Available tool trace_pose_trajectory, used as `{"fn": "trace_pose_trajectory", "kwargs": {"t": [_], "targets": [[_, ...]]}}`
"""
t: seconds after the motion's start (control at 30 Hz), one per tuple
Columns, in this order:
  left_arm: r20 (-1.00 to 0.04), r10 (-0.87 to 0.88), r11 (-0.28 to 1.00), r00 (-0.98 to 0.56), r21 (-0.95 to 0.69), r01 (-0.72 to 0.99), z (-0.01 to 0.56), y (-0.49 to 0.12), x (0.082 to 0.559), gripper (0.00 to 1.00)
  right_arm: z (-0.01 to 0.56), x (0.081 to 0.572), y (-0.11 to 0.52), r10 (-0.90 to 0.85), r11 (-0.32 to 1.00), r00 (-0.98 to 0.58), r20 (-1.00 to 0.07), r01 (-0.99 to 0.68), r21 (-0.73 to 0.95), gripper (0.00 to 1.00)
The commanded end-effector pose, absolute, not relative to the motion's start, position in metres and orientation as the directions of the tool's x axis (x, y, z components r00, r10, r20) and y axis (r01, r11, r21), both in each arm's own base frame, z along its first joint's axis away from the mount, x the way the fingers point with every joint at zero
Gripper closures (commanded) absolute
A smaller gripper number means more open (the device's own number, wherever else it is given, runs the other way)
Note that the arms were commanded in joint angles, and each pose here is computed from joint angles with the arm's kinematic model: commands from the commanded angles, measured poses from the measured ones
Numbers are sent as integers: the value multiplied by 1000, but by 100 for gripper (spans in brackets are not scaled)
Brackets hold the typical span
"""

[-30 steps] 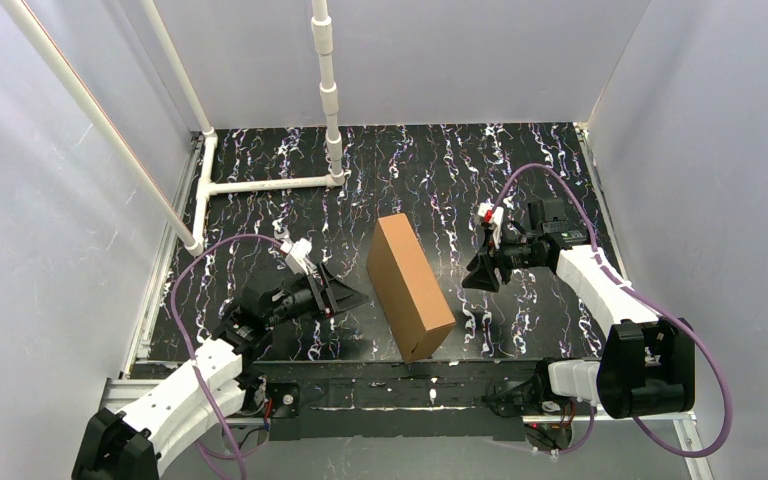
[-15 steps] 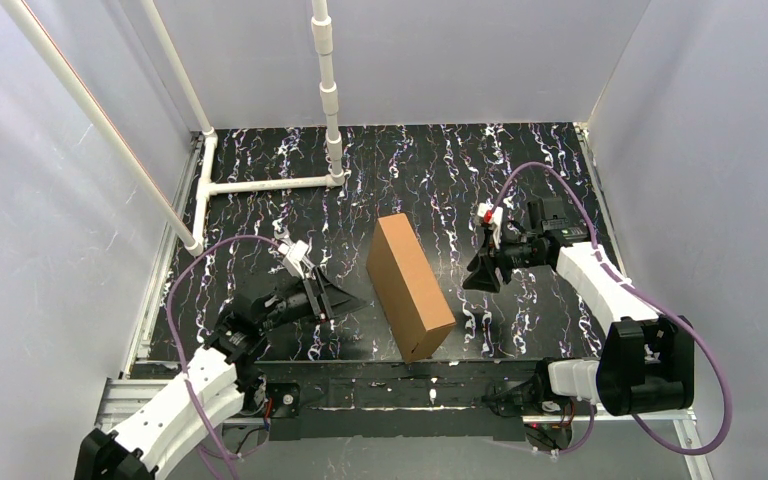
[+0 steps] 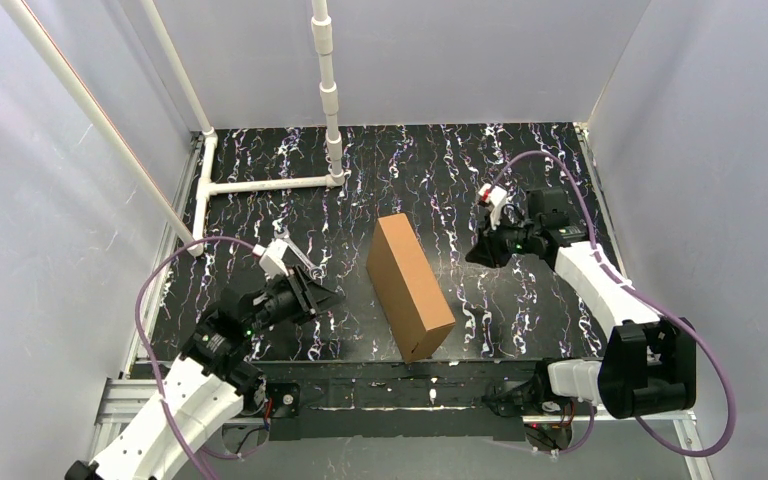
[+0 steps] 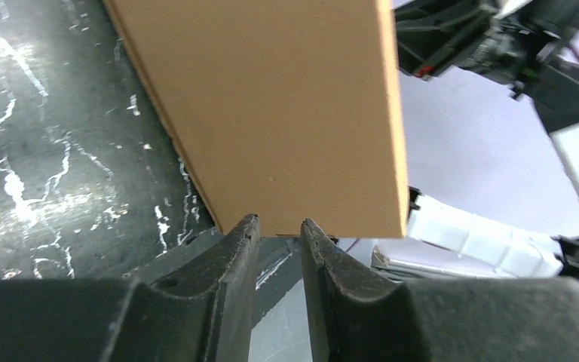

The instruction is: Fold the paper box

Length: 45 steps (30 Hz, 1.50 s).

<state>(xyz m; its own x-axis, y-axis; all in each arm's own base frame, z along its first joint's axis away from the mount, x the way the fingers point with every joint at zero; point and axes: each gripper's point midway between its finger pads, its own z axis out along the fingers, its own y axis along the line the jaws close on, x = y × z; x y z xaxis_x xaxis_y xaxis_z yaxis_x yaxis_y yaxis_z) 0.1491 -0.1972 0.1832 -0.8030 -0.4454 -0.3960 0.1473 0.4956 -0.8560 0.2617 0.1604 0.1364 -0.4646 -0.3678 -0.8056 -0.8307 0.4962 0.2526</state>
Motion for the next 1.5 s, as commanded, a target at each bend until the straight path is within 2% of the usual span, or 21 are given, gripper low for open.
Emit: {"fn": "trace_pose_trajectory", "kwargs": {"t": [0.0,0.23,0.3,0.63,0.9,1.1,1.23,1.47], "targets": [[-341,-450,602,-825,-798,2,157,-191,162,76,159,286,185,-377,519,-401,-835,-838,168,78],[-264,-442,594,-857,-802,-59,130,-221,196,82,170,266,226,-448,408,-327,-832,-903,135,81],[-258,-432,575,-864,-817,-44,131,-236,205,82,165,257,232,-462,386,-321,-827,-912,139,81],[-256,-318,639,-913,-769,-7,127,-298,228,83,163,237,247,-472,331,-277,-837,-935,123,81],[-267,-284,627,-921,-778,33,145,-334,257,83,186,243,251,-463,330,-250,-850,-939,97,82],[-277,-256,622,-926,-781,62,154,-363,285,83,196,266,246,-479,410,-248,-842,-911,36,82],[-270,-279,691,-922,-723,2,132,-345,302,83,183,279,244,-507,454,-296,-810,-890,41,83],[-252,-350,774,-902,-621,-127,96,-265,302,81,169,285,255,-512,439,-340,-788,-893,100,83]]}}
